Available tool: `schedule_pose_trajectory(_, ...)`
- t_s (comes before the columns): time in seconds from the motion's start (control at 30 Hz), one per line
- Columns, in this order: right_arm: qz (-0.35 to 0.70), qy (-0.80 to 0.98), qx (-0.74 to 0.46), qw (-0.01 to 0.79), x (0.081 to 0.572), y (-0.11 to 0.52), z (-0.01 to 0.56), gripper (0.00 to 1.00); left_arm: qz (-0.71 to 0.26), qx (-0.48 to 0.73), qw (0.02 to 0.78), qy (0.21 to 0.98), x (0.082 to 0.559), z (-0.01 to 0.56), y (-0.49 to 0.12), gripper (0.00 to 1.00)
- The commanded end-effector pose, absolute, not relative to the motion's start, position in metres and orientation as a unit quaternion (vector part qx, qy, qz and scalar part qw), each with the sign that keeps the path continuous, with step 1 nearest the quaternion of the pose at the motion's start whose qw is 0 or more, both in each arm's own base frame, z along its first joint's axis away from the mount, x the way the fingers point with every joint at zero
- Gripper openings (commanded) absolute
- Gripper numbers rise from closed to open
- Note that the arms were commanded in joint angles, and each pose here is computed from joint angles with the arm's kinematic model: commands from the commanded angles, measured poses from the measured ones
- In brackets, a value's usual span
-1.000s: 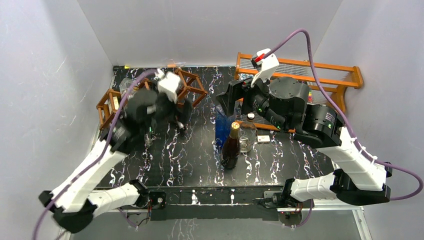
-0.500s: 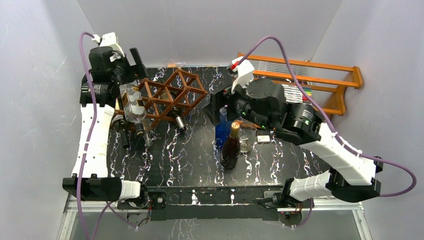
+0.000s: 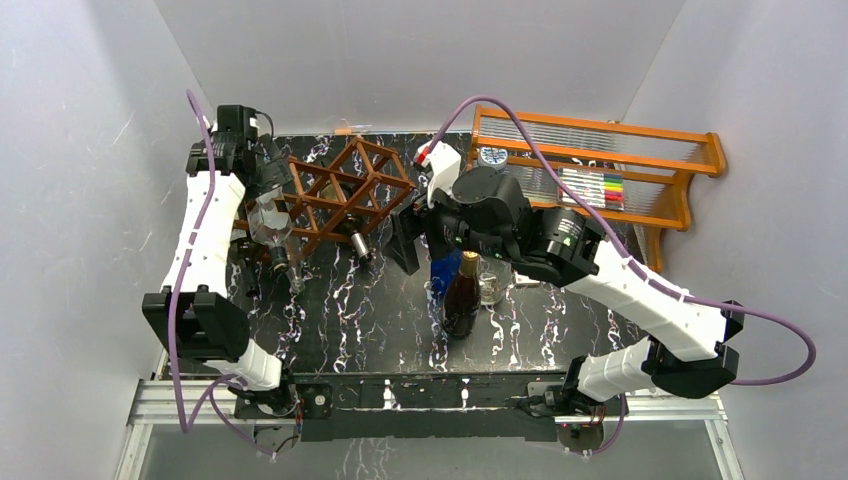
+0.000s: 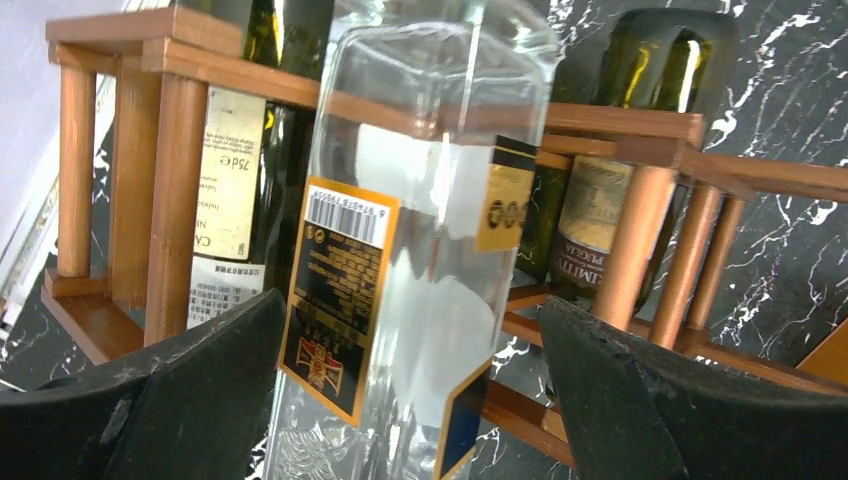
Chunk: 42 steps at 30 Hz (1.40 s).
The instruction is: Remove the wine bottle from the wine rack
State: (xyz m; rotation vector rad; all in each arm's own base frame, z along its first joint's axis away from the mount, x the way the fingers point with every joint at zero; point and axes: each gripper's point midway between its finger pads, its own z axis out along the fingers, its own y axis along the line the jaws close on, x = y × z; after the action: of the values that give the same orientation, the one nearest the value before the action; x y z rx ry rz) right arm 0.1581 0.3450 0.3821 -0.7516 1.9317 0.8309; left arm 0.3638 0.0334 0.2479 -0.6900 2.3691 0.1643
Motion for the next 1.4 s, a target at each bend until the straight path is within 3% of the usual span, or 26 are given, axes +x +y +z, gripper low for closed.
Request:
schedule_pose_trajectory(0.0, 0.365, 0.749, -0.305, 0.46, 0.154, 0.349, 0.402, 0.98, 0.053, -0.29, 0.314, 0.903, 0.355, 0.243, 0.038, 0.98)
schedule_pose_trajectory(0.53, 0.372, 0.75, -0.301, 0.457, 0.154, 0.355, 0.393, 0.98, 0.026, -0.218, 0.3, 0.929, 0.357, 0.196, 0.046, 0.98)
schedule_pose_trajectory(0.6, 0.375, 0.749, -0.302, 0.456, 0.154, 0.357, 0.394, 0.98, 0.03, -0.219, 0.31, 0.925, 0.356, 0.197, 0.048, 0.92)
schedule_pose_trajectory(0.73, 0.368, 0.754, -0.301, 0.454, 0.156, 0.357, 0.39, 0.98, 0.014, -0.225, 0.365, 0.903, 0.364, 0.228, 0.046, 0.57)
schedule_pose_trajectory(0.77, 0.363, 0.757, -0.3, 0.453, 0.157, 0.357, 0.387, 0.98, 0.004, -0.229, 0.379, 0.896, 0.365, 0.241, 0.044, 0.52)
schedule_pose_trajectory(0.97, 0.343, 0.759, -0.303, 0.463, 0.164, 0.355, 0.385, 0.98, -0.059, -0.251, 0.467, 0.846, 0.364, 0.307, 0.029, 0.39)
schedule_pose_trajectory(1.07, 0.333, 0.761, -0.307, 0.465, 0.167, 0.356, 0.385, 0.98, -0.07, -0.253, 0.474, 0.84, 0.362, 0.315, 0.026, 0.32)
schedule_pose_trajectory(1.13, 0.331, 0.756, -0.319, 0.467, 0.167, 0.358, 0.387, 0.98, -0.093, -0.255, 0.471, 0.839, 0.358, 0.324, 0.018, 0.07)
schedule_pose_trajectory(1.17, 0.329, 0.746, -0.338, 0.47, 0.166, 0.359, 0.387, 0.98, -0.112, -0.258, 0.472, 0.835, 0.355, 0.33, 0.011, 0.02)
schedule_pose_trajectory(1.37, 0.348, 0.674, -0.44, 0.481, 0.148, 0.374, 0.393, 0.98, -0.244, -0.282, 0.465, 0.803, 0.326, 0.366, -0.031, 0.0)
